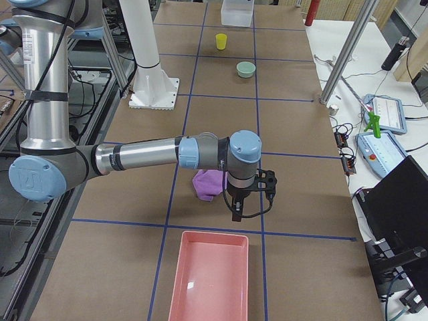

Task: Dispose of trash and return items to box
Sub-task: 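Reach the left gripper toward the yellow cup nearest the left arm, then close the left gripper on the rim of the yellow cup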

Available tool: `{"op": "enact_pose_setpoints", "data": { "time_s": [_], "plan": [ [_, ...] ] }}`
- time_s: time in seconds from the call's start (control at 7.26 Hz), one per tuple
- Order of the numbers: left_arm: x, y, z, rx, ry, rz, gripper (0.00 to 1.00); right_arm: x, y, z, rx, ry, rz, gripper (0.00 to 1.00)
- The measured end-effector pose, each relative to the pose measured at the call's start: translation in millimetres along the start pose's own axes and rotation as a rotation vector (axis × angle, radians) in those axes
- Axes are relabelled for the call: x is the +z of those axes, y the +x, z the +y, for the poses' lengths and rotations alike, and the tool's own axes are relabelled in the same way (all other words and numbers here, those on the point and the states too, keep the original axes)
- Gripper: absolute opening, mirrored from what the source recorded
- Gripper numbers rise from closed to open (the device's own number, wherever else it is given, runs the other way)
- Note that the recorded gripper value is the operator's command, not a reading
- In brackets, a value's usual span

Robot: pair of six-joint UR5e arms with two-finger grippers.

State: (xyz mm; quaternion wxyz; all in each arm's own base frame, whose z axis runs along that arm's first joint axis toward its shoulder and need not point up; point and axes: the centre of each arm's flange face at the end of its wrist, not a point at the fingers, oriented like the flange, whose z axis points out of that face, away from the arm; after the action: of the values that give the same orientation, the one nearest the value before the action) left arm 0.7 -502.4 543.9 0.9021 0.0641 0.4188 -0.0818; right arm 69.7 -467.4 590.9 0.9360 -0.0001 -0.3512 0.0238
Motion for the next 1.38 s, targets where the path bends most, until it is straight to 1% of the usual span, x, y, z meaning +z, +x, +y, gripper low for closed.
{"op": "enact_pose_setpoints", "data": {
  "time_s": [0.28,0.55,0.83,0.96,1.24,1.38],
  "plan": [
    [19.7,61.1,38.0,-0.073,-0.044,0.043,0.99,4.1,1.3,1.6,-0.001,-0.006,-0.016,1.0],
    [52.4,88.2,84.2,-0.086,-0.064,0.066,0.99,6.9,1.0,2.4,-0.006,-0.008,-0.017,1.0],
    [87.8,103.1,127.2,-0.081,-0.084,0.06,0.99,7.6,0.1,3.1,-0.009,-0.01,-0.021,1.0],
    [102.2,110.3,141.8,-0.067,-0.104,0.051,0.99,7.4,-0.7,3.2,-0.008,-0.009,-0.022,1.0],
    [120.9,122.3,160.8,-0.036,-0.146,0.043,0.97,6.5,-2.2,2.6,-0.008,-0.008,-0.026,1.0],
    [127.7,126.7,167.4,-0.023,-0.165,0.041,0.95,6.3,-2.9,2.4,-0.009,-0.007,-0.027,1.0]
  ]
}}
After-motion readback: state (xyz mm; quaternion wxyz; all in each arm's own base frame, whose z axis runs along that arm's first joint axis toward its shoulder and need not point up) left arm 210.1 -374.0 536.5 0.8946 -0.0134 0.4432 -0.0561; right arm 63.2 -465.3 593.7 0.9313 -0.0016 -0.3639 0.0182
